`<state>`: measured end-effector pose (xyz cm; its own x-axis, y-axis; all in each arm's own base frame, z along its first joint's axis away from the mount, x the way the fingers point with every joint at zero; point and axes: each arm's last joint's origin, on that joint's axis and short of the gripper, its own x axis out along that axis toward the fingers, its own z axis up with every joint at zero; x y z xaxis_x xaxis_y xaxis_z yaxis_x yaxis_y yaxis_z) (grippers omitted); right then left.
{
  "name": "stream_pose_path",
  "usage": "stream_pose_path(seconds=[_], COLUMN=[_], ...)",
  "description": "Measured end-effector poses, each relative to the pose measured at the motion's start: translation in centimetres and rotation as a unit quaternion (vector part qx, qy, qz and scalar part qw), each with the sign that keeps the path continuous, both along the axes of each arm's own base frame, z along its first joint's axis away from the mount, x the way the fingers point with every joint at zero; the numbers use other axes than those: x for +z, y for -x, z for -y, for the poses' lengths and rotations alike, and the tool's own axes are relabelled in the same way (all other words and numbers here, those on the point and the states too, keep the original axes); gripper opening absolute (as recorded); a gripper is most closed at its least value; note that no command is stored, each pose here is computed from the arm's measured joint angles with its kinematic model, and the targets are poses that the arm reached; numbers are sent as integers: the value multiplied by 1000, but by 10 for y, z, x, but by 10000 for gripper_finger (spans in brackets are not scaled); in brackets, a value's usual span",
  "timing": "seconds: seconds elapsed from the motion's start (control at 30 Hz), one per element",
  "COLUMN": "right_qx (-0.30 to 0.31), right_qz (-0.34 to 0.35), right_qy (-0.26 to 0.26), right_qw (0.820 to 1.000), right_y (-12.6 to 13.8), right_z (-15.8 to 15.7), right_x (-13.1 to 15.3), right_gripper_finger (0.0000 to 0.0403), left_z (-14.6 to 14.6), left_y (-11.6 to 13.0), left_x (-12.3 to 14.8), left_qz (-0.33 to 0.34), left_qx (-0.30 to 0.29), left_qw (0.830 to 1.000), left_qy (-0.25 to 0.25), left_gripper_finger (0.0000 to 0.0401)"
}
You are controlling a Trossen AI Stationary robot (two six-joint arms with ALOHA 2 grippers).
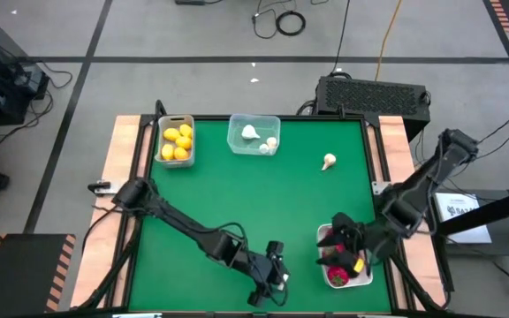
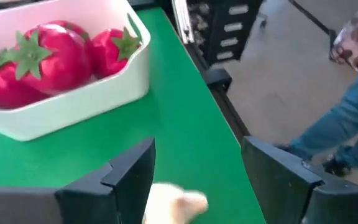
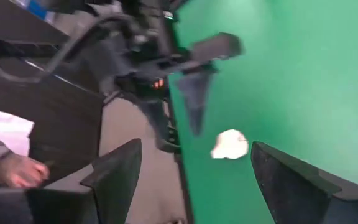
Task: Sort produce into baskets
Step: Put the garlic into the transparent bin
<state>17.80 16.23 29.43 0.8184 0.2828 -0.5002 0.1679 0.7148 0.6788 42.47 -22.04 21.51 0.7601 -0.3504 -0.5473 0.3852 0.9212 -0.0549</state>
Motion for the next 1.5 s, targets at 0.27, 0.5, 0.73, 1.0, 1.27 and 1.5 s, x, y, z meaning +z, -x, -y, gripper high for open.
stream_pose_path(seconds=[0.27,0.5,0.73,1.0,1.27,1.5], right_qx=[-5,5,15,19,19,18], right_qz=[-38,-48,-45,-45,-50,-52], right_qy=[-6,0,13,21,25,27], right_qw=[999,999,999,999,998,998], right_y=[-2,-5,-4,-4,-3,-3], right_z=[-26,-29,-28,-28,-27,-27], right_x=[-23,-28,-27,-27,-28,-29], right_gripper_finger=[293,293,293,293,293,293], left_z=[-4,-9,-8,-13,-14,-13], left_y=[-10,-15,-16,-18,-19,-19], left_x=[-28,-49,-63,-78,-81,-81], left_qz=[-22,-55,-59,-73,-77,-81], left_qx=[29,15,1,7,6,0], left_qw=[999,998,998,996,995,995], left_qy=[-5,-4,-37,-59,-57,-54], left_gripper_finger=[270,333,363,364,357,307])
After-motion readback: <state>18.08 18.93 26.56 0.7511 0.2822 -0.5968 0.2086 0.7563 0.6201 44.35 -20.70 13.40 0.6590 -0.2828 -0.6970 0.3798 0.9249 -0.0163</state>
